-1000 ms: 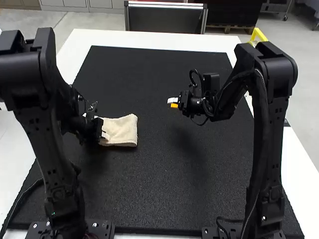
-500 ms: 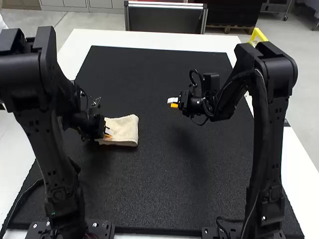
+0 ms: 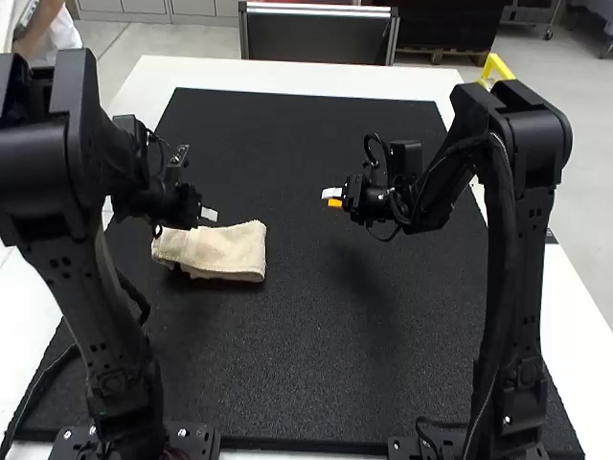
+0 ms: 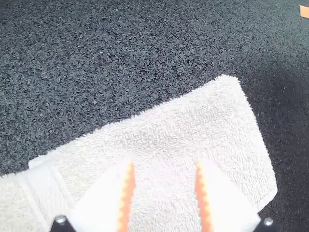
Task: Fold the towel.
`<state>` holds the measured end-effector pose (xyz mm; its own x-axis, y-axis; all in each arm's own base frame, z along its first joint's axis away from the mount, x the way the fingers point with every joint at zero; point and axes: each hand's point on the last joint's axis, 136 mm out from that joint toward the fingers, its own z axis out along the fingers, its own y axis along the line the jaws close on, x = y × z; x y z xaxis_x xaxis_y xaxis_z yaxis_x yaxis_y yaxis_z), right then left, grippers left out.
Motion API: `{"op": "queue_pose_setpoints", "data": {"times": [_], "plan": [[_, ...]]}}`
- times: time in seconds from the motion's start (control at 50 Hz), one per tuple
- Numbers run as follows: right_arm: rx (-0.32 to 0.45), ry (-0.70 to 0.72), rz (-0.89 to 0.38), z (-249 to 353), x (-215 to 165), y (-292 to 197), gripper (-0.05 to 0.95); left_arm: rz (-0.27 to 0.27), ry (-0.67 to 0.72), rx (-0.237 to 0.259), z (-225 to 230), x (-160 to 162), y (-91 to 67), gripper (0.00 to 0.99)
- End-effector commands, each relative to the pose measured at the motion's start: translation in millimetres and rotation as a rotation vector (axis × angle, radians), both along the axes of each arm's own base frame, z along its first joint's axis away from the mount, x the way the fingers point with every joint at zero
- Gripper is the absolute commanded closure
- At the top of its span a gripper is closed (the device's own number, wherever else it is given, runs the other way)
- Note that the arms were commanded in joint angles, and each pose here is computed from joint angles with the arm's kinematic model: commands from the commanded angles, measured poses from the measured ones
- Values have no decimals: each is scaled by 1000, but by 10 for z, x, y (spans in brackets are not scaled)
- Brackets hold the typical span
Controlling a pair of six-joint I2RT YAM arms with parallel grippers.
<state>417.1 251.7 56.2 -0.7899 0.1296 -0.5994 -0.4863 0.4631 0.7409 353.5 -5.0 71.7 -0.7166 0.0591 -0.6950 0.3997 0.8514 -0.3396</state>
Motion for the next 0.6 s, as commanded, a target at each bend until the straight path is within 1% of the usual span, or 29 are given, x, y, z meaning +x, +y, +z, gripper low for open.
{"op": "queue_pose_setpoints", "data": {"times": [0.0,0.04,0.08,0.16,0.2,0.24,0.36,0.48,0.58], "plan": [[-9,-1,-5,-70,3,-47,479,24,-11,-15,28,6,61,670],[-9,1,-6,-77,6,-54,479,26,-9,-15,5,-8,64,703],[-8,-2,-6,-65,12,-53,479,28,-12,-14,-11,-11,68,800],[-9,-1,-9,-72,18,-66,479,37,-19,-10,-48,-17,95,877],[-9,-1,-9,-72,18,-66,479,47,-10,-12,-81,-35,123,938],[-9,-1,-9,-72,18,-66,479,53,0,-15,-108,-51,138,969],[-8,-4,-11,-65,26,-66,479,50,33,-25,-190,-120,112,970],[-9,-1,-9,-74,22,-65,479,56,40,-27,-232,-127,130,970],[-8,-4,-9,-66,27,-63,479,68,50,-30,-283,-136,179,970]]}}
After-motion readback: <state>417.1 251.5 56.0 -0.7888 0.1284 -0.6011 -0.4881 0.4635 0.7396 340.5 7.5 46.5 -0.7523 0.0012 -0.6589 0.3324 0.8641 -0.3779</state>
